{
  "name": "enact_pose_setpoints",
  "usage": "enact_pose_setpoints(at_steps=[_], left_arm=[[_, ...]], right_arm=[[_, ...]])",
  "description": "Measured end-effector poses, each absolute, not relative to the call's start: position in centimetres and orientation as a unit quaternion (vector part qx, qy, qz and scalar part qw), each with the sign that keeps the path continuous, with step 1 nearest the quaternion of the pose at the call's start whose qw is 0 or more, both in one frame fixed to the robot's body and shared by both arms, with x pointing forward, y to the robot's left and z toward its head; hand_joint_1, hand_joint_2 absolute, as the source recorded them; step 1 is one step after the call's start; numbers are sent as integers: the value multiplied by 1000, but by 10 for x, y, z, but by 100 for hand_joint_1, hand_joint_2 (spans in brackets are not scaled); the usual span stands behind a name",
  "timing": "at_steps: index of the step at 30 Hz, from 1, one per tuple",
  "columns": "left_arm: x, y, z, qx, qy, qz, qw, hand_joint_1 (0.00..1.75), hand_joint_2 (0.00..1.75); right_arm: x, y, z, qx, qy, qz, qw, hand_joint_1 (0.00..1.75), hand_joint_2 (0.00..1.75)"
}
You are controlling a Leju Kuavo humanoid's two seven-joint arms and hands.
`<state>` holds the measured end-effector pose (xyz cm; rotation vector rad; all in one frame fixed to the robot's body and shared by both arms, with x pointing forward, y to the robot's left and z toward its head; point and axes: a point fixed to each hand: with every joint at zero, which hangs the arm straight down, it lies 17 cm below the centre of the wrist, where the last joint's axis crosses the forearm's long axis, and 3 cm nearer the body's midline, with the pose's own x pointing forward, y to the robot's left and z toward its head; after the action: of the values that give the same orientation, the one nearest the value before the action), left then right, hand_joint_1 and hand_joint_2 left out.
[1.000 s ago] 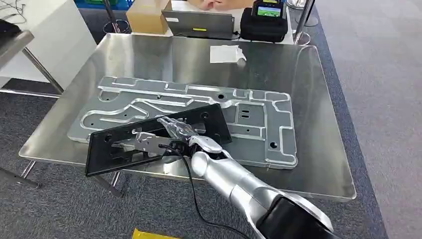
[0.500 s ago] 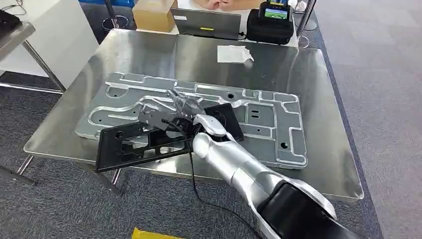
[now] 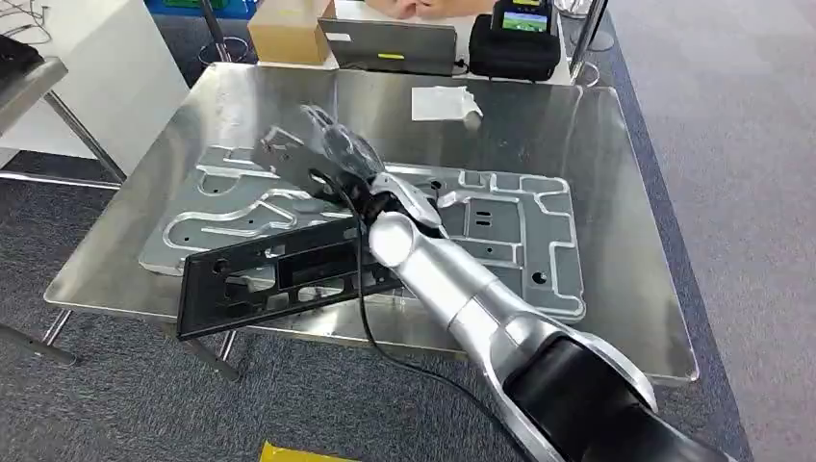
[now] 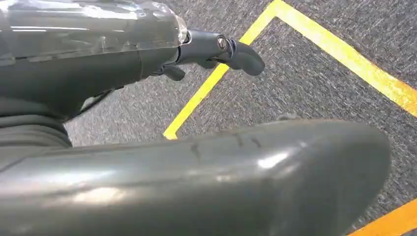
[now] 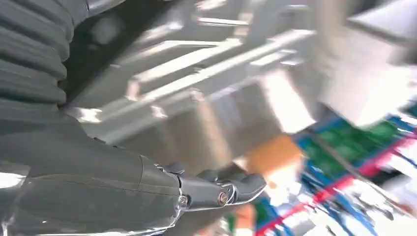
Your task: Take the parts from the cabinet and place them on the table.
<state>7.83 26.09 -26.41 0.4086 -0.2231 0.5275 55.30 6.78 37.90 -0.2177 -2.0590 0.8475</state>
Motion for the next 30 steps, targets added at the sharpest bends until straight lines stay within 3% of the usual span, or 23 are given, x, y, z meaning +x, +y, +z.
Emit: enact_pose_setpoints(at_steps=[5, 6, 17, 24, 30], left_arm=[[75, 262, -264, 204, -108, 264, 937, 0, 0], [75, 262, -264, 204, -109, 265, 936, 0, 0], [88, 249, -262, 165, -154, 298, 928, 0, 0], [94, 240, -261, 139, -176, 309, 924, 0, 0], [98, 232, -260, 112, -191, 306, 926, 0, 0]], right_arm=[[534, 71, 413, -58, -858, 297, 416, 0, 175], [531, 70, 420, -52, -864, 284, 413, 0, 0], [485, 14, 470, 10, -924, 164, 345, 0, 0], [457, -58, 467, -21, -946, 104, 306, 0, 0], [437, -155, 417, -133, -939, 64, 310, 0, 0]])
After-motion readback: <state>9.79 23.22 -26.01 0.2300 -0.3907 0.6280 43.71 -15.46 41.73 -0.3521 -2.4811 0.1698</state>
